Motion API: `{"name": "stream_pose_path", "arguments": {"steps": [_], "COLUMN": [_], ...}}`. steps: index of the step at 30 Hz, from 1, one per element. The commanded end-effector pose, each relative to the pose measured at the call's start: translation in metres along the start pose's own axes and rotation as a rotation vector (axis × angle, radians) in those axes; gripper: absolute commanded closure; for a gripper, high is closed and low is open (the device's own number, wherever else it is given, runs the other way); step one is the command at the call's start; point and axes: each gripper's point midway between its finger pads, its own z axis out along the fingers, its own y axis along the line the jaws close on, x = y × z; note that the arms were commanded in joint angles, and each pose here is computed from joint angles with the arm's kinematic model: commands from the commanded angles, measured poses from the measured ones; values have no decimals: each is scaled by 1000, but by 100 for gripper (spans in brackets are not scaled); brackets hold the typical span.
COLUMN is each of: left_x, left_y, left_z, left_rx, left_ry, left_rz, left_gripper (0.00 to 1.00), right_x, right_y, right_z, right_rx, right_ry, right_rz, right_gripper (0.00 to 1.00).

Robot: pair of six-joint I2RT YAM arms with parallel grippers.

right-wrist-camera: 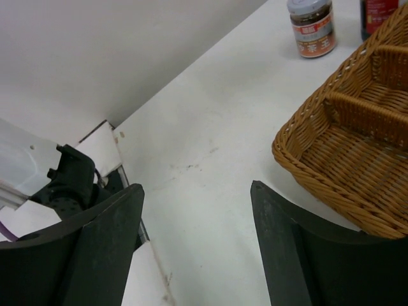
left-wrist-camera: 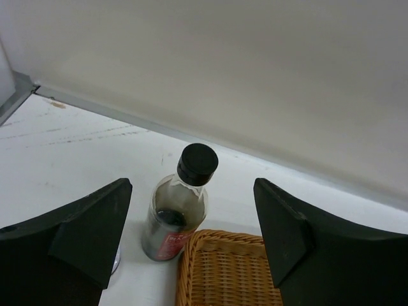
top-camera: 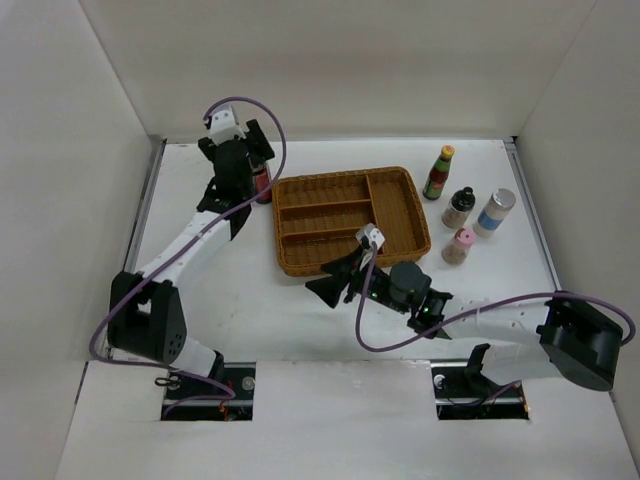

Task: Organize the condiment bottles

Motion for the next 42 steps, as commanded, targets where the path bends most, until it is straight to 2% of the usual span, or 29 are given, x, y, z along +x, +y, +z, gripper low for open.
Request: {"name": "stream_pose_path", "arguments": {"steps": [1, 10, 22, 24, 27, 29, 33, 42], "left_x": [-14, 9, 35, 35, 34, 32, 6, -97], "left_y": [-13, -2, 1, -1, -3, -4, -8, -24], "left_z": [15, 49, 83, 86, 91, 92, 91, 66], "left_rx": [13, -46, -53, -44, -43, -40, -39, -10], "left_ry": [-17, 20, 62, 59, 55, 50, 6, -178], "left_rz": [83, 138, 187, 187, 197, 197, 180, 99], "left_gripper": [23, 24, 37, 44, 66, 75, 81, 82], "right_x": [-35, -29, -21, -21, -20, -23, -22, -23], "right_y": [-1, -18, -20, -19, -22, -19, -23, -21], "right_z": [1, 5, 10, 10, 10, 10, 9, 8], "right_rx": [9, 62, 58, 53, 58, 50, 59, 51], "right_ry": [-140, -132, -104, -103, -99, -105, -104, -105], "right_rz": [-7, 4, 8, 8, 11, 10, 15, 25], "right_gripper": [24, 24, 22, 22, 22, 22, 22, 22]}}
